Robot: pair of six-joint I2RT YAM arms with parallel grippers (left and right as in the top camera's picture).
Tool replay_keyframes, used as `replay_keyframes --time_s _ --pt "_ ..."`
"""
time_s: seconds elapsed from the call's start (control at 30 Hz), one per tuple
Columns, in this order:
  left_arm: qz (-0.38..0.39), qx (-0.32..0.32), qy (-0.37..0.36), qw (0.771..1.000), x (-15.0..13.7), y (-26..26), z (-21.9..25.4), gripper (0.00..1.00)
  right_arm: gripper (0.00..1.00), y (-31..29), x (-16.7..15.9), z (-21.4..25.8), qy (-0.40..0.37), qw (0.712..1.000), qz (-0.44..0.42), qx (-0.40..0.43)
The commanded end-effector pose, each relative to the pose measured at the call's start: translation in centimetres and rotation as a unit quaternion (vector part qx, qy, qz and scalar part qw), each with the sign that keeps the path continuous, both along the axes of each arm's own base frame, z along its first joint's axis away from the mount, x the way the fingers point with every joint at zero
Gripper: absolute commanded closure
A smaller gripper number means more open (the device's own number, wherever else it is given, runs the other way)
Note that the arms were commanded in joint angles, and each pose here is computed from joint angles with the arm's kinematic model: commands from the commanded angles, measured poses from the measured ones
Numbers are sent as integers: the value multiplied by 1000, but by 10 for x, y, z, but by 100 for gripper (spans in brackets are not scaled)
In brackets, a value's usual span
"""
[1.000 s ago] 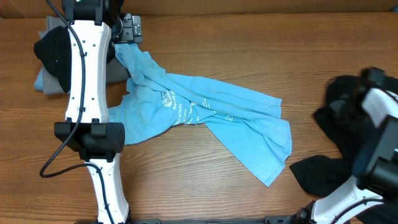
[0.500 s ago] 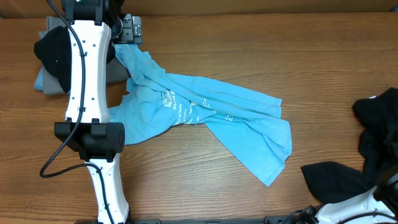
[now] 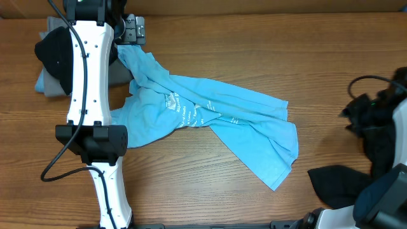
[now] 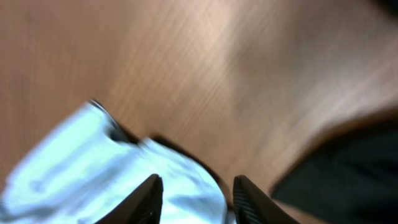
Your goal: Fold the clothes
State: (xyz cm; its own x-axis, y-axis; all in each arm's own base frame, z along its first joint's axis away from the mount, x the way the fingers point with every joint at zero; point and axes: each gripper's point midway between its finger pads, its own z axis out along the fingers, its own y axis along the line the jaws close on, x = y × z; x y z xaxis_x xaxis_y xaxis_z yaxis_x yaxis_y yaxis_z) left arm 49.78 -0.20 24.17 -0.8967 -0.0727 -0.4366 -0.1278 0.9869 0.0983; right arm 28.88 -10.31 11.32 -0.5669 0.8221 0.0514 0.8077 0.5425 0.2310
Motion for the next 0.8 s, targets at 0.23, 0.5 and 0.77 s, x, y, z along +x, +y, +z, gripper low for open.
replay_keyframes --time_s 0.23,0.5,0.77 --pt "-7 0 -35 999 0 4 25 0 67 46 -82 -70 135 988 -32 62" --pt "-7 0 -39 999 2 4 26 0 56 32 -134 -102 220 968 -119 6" --pt "-7 0 -30 1000 -2 4 24 0 53 -46 -161 -105 189 936 -296 -9"
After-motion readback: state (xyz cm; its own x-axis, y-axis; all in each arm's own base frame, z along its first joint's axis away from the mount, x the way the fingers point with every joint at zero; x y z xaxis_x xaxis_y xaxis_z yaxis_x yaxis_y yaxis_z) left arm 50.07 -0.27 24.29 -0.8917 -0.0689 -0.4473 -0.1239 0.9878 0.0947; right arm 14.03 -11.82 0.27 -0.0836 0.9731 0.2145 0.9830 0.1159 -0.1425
